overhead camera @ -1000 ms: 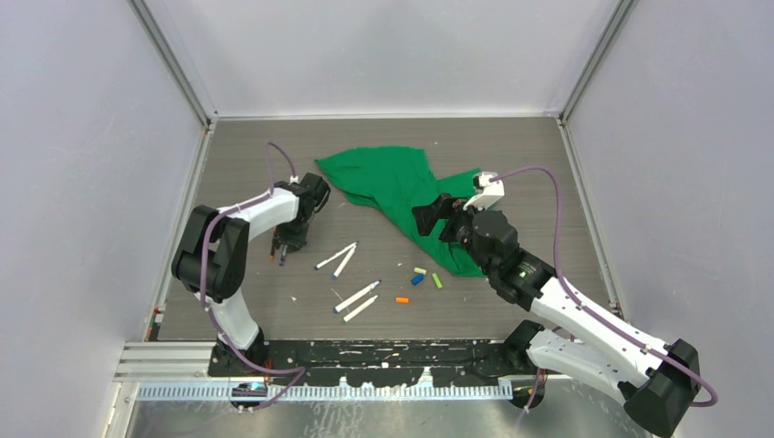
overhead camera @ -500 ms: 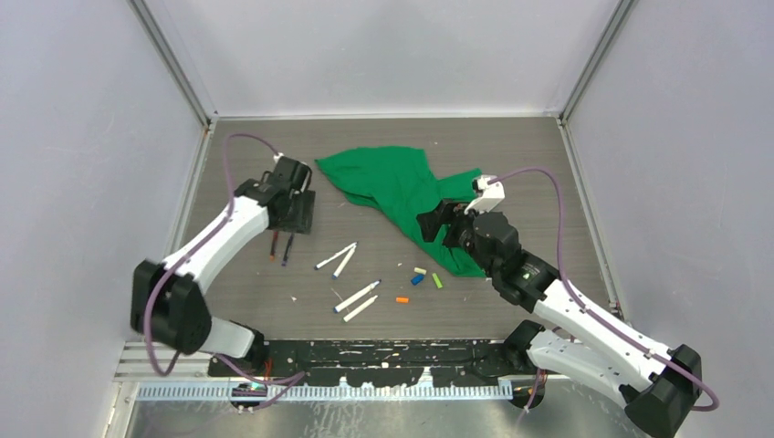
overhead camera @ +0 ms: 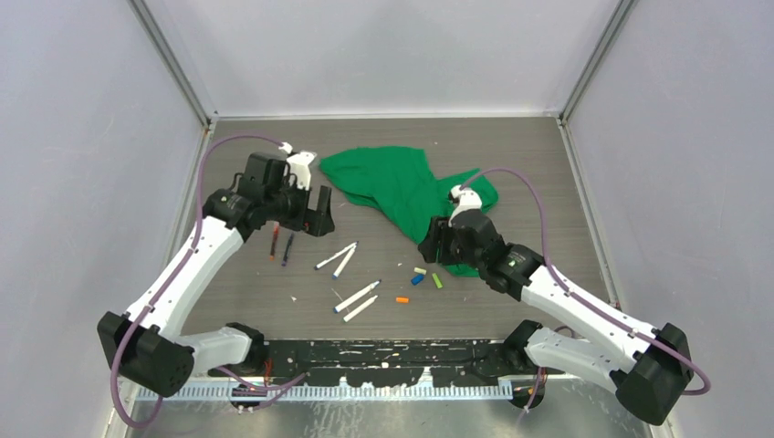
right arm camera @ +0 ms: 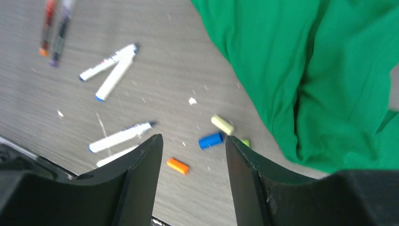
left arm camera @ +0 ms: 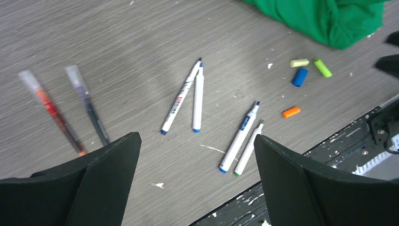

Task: Insert the pens into the pen caps
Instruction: Pick up the pen cap from the center of the board.

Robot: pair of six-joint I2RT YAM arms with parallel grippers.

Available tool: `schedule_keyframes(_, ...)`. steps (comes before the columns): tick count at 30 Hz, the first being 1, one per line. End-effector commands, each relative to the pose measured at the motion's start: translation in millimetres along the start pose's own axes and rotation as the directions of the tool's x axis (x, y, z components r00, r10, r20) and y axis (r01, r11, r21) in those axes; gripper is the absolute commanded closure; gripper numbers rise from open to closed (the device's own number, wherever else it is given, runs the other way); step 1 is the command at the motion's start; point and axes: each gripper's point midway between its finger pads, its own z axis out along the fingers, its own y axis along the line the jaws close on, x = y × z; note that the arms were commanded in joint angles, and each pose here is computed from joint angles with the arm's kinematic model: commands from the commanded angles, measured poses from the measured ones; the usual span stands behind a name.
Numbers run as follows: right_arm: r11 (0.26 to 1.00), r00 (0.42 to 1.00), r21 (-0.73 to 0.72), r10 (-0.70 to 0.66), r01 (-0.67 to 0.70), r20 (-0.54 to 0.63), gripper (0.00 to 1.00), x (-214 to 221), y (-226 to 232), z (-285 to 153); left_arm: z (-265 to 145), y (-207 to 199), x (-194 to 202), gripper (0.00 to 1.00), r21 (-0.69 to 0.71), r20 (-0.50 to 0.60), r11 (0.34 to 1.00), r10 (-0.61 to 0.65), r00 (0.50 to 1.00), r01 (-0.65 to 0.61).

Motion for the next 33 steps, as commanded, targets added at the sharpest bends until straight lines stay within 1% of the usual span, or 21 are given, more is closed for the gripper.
schedule_keyframes(1, 0.999, 0.991, 0.001, 0.044, -0.044, -0.125, 0.43, 50.7, -11.7, 0.7, -10.6, -27.8, -18.9, 0.06, 0.139, 0.174, 0.990, -0.003, 0.985, -0.022)
schedule_keyframes(4, 0.998, 0.983, 0.017, 0.066, -0.064, -0.174, 0.45, 71.2, -14.6, 0.0, -7.3, -21.7, -11.1, 0.05, 0.114, 0.179, 0.993, -0.009, 0.984, -0.011)
schedule_keyframes(7, 0.990, 0.980, 0.131, 0.068, -0.043, -0.189, 0.45, 82.7, -35.9, 0.5, 3.6, -2.7, -4.8, 0.06, 0.024, 0.189, 1.000, 0.002, 0.982, -0.006)
schedule_keyframes(9, 0.978, 0.980, 0.209, 0.057, -0.016, -0.190, 0.45, 85.0, -51.6, 2.1, -0.4, 8.5, -4.5, 0.07, -0.043, 0.177, 0.999, 0.033, 0.984, -0.026)
schedule_keyframes(11, 0.972, 0.978, 0.235, 0.042, 0.008, -0.206, 0.45, 90.6, -57.4, 7.3, -4.1, 23.2, -4.3, 0.08, -0.127, 0.188, 0.992, 0.043, 0.981, -0.019)
schedule_keyframes(13, 0.973, 0.975, 0.232, 0.030, 0.022, -0.220, 0.49, 96.4, -58.2, 15.7, -10.6, 29.2, -2.6, 0.08, -0.165, 0.198, 0.986, 0.040, 0.979, -0.007)
schedule_keyframes(17, 0.975, 0.973, 0.214, 0.002, 0.049, -0.233, 0.52, 102.2, -54.6, 25.3, -11.6, 25.7, -0.9, 0.08, -0.143, 0.225, 0.990, 0.039, 0.974, -0.007)
schedule_keyframes(23, 0.967, 0.961, 0.236, -0.026, 0.094, -0.274, 0.56, 118.7, -55.4, 33.9, 1.5, 9.9, 1.9, 0.09, -0.045, 0.181, 0.999, 0.016, 0.983, -0.007)
schedule_keyframes(30, 0.941, 0.959, 0.299, -0.077, 0.160, -0.271, 0.58, 120.0, -63.8, 42.6, 5.9, 1.2, 2.6, 0.10, 0.007, 0.167, 1.000, 0.003, 0.986, -0.005)
schedule_keyframes(33, 0.930, 0.957, 0.320, -0.095, 0.184, -0.274, 0.59, 120.1, -69.9, 41.4, 5.8, 2.1, 4.1, 0.10, 0.003, 0.167, 1.000, 0.001, 0.986, -0.002)
